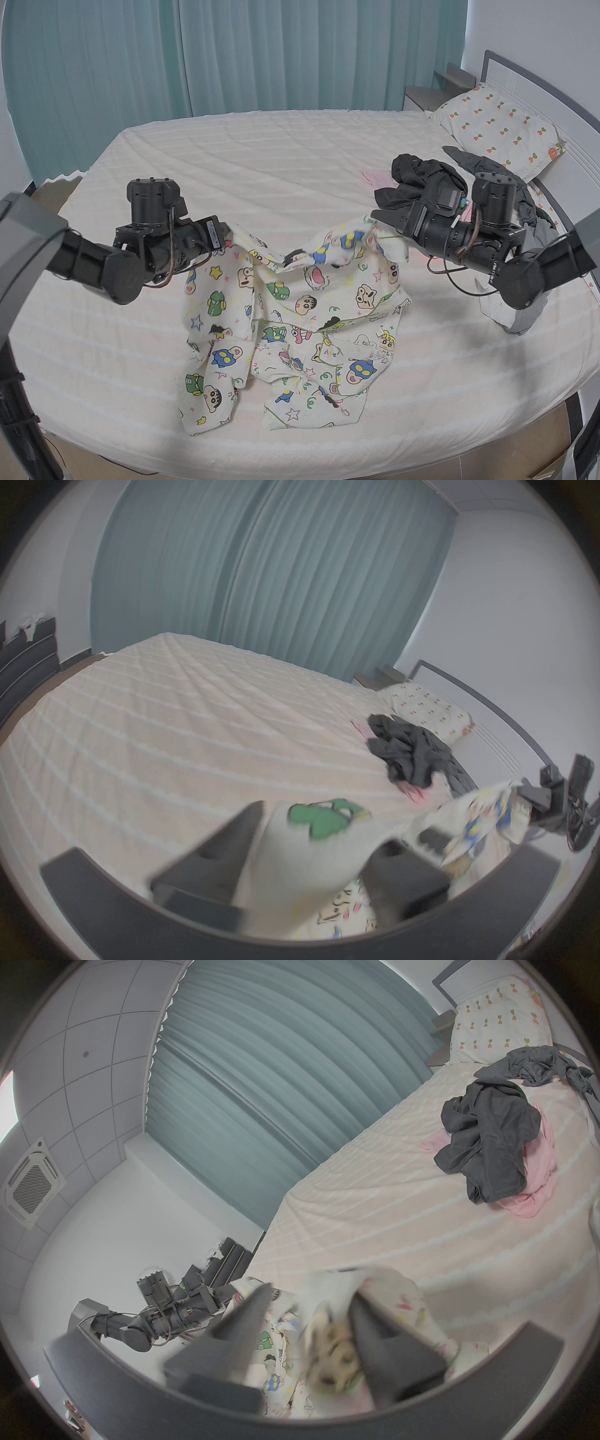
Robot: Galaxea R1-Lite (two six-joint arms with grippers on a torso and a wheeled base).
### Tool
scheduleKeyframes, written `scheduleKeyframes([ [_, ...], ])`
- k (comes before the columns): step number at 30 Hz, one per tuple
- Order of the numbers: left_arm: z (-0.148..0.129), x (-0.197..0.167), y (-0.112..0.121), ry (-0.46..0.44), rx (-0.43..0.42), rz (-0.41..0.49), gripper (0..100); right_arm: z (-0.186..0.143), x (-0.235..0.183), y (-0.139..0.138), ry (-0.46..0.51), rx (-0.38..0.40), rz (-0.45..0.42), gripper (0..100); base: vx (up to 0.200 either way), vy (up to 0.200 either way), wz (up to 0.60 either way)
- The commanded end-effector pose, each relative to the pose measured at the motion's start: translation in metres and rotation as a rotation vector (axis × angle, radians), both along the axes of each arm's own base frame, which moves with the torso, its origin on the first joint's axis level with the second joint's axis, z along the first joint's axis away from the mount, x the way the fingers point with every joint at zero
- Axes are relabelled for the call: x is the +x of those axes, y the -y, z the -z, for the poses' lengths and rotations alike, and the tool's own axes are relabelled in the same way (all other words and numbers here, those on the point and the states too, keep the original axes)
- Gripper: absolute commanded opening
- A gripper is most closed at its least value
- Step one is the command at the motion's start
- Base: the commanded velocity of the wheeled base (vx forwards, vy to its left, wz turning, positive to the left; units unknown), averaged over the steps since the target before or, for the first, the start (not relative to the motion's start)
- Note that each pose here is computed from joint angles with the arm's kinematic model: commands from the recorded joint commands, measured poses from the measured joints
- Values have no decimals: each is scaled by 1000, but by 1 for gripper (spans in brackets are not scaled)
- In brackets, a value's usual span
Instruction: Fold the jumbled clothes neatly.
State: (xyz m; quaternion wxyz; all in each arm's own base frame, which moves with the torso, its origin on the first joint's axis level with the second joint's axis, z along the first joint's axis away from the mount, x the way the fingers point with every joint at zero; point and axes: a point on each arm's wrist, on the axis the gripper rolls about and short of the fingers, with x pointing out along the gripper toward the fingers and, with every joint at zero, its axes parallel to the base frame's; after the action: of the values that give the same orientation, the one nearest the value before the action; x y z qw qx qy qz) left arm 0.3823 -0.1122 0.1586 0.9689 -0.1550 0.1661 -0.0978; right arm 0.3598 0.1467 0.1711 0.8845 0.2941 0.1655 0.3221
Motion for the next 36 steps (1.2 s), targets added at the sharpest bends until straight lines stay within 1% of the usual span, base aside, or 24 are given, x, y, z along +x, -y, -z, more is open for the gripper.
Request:
scheduleKeyframes([
  [1, 63, 86, -12, 28, -17, -196, 100, 66, 74, -5, -45, -28, 119, 100, 0, 0, 0],
  [2, 67, 100, -20, 79, -22, -255, 100, 71, 85, -2, -33, -26, 160, 100, 0, 0, 0],
  [3, 67, 100, -20, 79, -22, -255, 100, 71, 85, -2, -33, -26, 160, 100, 0, 0, 0],
  [5, 70, 117, -32, 127, -25, -322, 100, 78, 102, 7, -26, -21, 248, 100, 0, 0, 0],
  [7, 69, 123, -42, 144, -28, -346, 100, 85, 107, 18, -36, -27, 290, 100, 0, 0, 0],
  [11, 54, 134, -63, 209, -40, -388, 100, 82, 114, 39, -22, -14, 339, 100, 0, 0, 0],
  [13, 43, 148, -78, 269, -16, -412, 100, 85, 116, 51, -35, -16, 369, 100, 0, 0, 0],
  [15, 37, 151, -82, 276, 5, -415, 100, 88, 115, 53, -44, -20, 376, 100, 0, 0, 0],
  [16, 26, 153, -85, 276, 13, -415, 100, 90, 114, 55, -54, -25, 386, 100, 0, 0, 0],
  [17, 26, 153, -85, 276, 13, -415, 100, 90, 114, 55, -54, -25, 386, 100, 0, 0, 0],
  [19, 11, 152, -84, 239, -3, -419, 100, 95, 101, 59, -97, -44, 383, 100, 0, 0, 0],
  [20, 2, 148, -85, 240, -25, -424, 100, 97, 97, 60, -116, -54, 378, 100, 0, 0, 0],
  [22, -8, 135, -84, 190, -61, -420, 100, 106, 87, 63, -161, -71, 355, 100, 0, 0, 0],
  [23, -11, 123, -84, 139, -91, -393, 100, 114, 80, 65, -193, -87, 332, 100, 0, 0, 0],
  [24, -12, 116, -83, 116, -108, -365, 100, 117, 78, 67, -202, -94, 323, 100, 0, 0, 0],
  [25, -13, 101, -83, 68, -141, -310, 100, 124, 74, 73, -227, -110, 315, 100, 0, 0, 0],
  [27, -15, 86, -83, 31, -169, -264, 100, 131, 70, 76, -250, -122, 304, 100, 0, 0, 0],
  [28, -19, 53, -82, -40, -205, -165, 100, 142, 59, 78, -299, -138, 278, 100, 0, 0, 0],
  [29, -19, 46, -82, -54, -209, -144, 100, 143, 56, 78, -310, -139, 268, 100, 0, 0, 0],
  [30, -15, 26, -82, -108, -222, -91, 100, 147, 48, 79, -341, -134, 228, 100, 0, 0, 0],
  [31, -12, 12, -82, -142, -228, -62, 100, 150, 43, 80, -360, -128, 194, 100, 0, 0, 0],
  [32, -12, 12, -82, -142, -228, -62, 100, 150, 43, 80, -360, -128, 194, 100, 0, 0, 0],
  [34, -2, -21, -82, -225, -246, -19, 100, 156, 36, 80, -392, -122, 156, 100, 0, 0, 0],
  [36, 11, -41, -76, -299, -266, 3, 100, 165, 34, 80, -422, -126, 140, 100, 0, 0, 0],
])
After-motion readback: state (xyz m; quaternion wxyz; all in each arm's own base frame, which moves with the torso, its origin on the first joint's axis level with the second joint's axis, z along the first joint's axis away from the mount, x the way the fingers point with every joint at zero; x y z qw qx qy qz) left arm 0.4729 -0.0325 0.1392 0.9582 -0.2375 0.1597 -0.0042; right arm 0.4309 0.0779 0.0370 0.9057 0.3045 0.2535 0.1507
